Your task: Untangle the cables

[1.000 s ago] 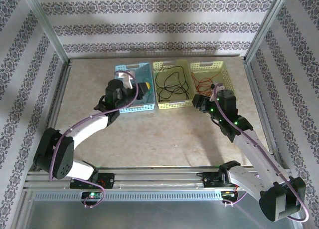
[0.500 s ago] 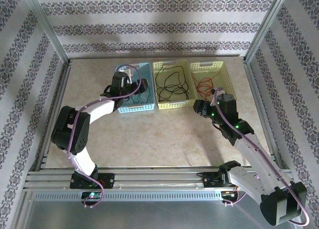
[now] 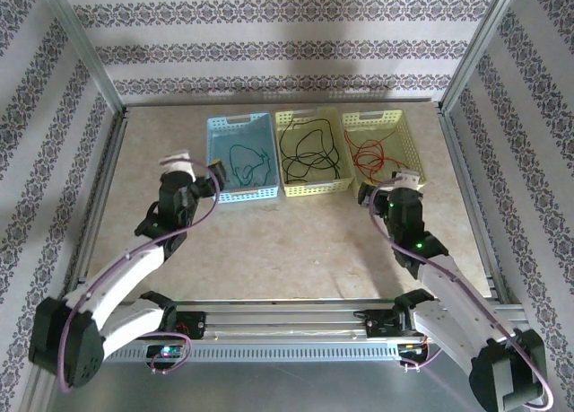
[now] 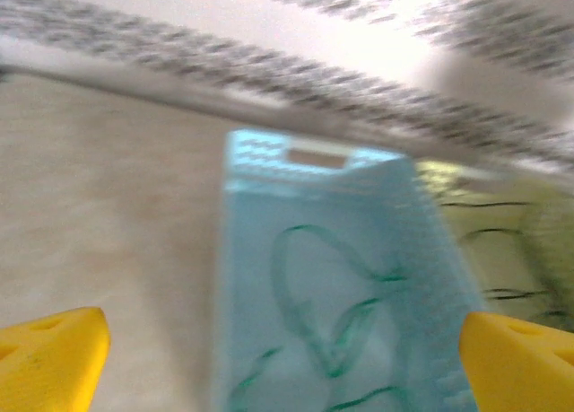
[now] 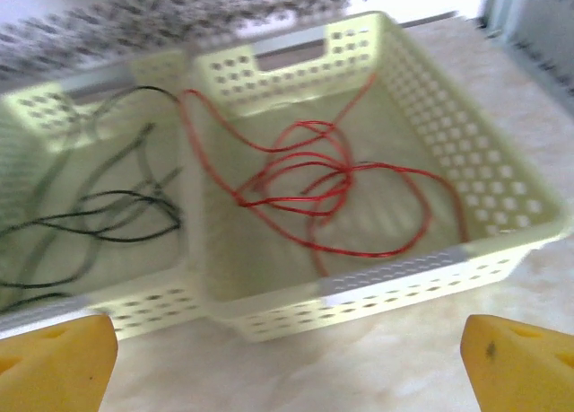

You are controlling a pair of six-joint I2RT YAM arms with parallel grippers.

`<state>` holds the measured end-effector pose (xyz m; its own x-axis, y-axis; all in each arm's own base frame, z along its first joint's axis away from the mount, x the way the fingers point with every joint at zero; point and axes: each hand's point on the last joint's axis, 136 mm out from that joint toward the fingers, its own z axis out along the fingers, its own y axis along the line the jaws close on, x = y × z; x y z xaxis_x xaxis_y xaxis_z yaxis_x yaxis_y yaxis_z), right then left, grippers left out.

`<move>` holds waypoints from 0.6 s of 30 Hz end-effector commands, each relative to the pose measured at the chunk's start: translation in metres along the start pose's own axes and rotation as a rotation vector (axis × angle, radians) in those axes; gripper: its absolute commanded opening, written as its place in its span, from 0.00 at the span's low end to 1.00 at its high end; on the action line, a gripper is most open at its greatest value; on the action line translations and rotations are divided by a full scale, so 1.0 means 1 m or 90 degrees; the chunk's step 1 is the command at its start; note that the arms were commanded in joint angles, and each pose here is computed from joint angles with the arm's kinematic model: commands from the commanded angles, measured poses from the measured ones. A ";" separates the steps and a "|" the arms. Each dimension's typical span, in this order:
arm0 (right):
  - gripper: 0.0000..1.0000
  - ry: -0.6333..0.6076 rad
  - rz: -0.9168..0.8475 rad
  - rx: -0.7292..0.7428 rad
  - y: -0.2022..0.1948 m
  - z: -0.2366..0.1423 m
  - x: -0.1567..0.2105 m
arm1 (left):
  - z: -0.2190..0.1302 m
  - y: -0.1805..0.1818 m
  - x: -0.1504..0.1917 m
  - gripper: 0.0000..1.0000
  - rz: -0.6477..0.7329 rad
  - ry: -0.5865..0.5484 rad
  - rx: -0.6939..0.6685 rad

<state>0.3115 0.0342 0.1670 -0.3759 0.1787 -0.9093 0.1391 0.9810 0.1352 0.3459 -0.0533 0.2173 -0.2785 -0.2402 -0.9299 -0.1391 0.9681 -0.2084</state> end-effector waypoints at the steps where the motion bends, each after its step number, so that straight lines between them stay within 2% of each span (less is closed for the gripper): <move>1: 0.98 -0.108 -0.083 0.152 -0.028 0.011 -0.032 | -0.029 0.084 0.022 0.99 0.131 0.020 -0.253; 3: 0.98 -0.081 -0.124 0.223 -0.040 0.024 -0.024 | -0.043 0.110 0.025 0.99 0.153 0.014 -0.329; 5: 0.98 -0.063 -0.133 0.262 -0.050 0.039 -0.012 | -0.048 0.126 0.031 0.99 0.163 0.006 -0.366; 7: 0.98 -0.045 -0.117 0.289 -0.059 0.056 0.006 | -0.040 0.129 0.042 0.99 0.172 -0.005 -0.349; 9: 0.98 -0.041 -0.151 0.301 -0.052 0.069 -0.001 | -0.032 0.129 0.050 0.99 0.160 -0.031 -0.334; 12: 0.98 -0.071 -0.214 0.212 -0.027 0.098 -0.004 | -0.018 0.138 0.064 0.99 0.138 -0.019 -0.352; 13: 0.98 -0.087 -0.204 0.211 -0.030 0.105 -0.009 | -0.011 0.136 0.069 0.99 0.147 0.013 -0.347; 14: 0.98 -0.068 -0.182 0.239 -0.041 0.105 -0.008 | -0.003 0.132 0.069 0.99 0.160 0.021 -0.335; 18: 0.98 -0.047 -0.107 0.081 -0.041 0.107 0.004 | 0.026 0.113 0.065 0.99 0.214 0.015 -0.286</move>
<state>0.4003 -0.0218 0.1128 -0.3793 -0.0501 -0.9239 0.3187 0.9303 -0.1813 0.3038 0.0530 0.0920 -0.5205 0.0306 -0.8533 -0.4498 0.8396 0.3044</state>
